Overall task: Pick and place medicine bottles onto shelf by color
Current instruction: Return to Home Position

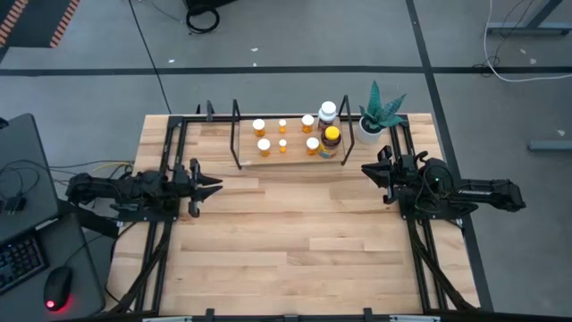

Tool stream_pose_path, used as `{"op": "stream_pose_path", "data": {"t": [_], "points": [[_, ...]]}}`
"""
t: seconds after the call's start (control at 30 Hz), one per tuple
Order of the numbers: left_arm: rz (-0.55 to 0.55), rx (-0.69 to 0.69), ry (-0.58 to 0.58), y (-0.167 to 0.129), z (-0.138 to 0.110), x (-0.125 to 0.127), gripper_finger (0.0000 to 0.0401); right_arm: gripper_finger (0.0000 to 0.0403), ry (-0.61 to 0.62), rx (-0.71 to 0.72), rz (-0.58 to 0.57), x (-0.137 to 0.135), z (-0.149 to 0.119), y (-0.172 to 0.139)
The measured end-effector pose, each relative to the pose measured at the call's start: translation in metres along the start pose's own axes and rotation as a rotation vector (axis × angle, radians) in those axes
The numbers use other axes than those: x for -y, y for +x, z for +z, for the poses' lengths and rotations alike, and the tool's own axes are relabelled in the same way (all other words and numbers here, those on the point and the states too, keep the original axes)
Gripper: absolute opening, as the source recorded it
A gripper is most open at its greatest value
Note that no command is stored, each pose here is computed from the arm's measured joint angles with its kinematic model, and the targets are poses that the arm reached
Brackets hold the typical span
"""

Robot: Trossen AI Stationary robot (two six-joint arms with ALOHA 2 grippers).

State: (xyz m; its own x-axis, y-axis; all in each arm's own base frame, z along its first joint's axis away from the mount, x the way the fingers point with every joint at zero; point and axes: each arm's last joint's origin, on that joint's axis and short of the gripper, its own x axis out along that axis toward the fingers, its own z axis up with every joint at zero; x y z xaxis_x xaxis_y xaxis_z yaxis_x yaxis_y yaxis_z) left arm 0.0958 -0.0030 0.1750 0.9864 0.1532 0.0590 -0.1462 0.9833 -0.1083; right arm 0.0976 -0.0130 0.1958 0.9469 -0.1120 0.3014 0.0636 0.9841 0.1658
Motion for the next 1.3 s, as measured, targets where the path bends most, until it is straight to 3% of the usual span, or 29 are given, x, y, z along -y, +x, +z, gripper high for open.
{"op": "stream_pose_path", "data": {"t": [0.37,0.8,1.07,1.3], "points": [[-0.001,0.002,-0.001,0.000,0.000,0.000,0.0096,0.0057,0.000,-0.009,-0.002,0.000,-0.001,0.000],[-0.002,0.011,0.049,0.000,0.001,0.000,0.0096,0.0057,0.007,-0.364,-0.067,0.006,-0.034,-0.007],[-0.001,0.011,0.204,0.000,0.001,0.000,0.0094,0.0057,0.007,-0.356,-0.065,0.006,-0.034,-0.006],[-0.001,0.011,0.207,0.000,0.001,0.000,0.0090,0.0057,0.007,-0.356,-0.066,0.006,-0.034,-0.006]]}}
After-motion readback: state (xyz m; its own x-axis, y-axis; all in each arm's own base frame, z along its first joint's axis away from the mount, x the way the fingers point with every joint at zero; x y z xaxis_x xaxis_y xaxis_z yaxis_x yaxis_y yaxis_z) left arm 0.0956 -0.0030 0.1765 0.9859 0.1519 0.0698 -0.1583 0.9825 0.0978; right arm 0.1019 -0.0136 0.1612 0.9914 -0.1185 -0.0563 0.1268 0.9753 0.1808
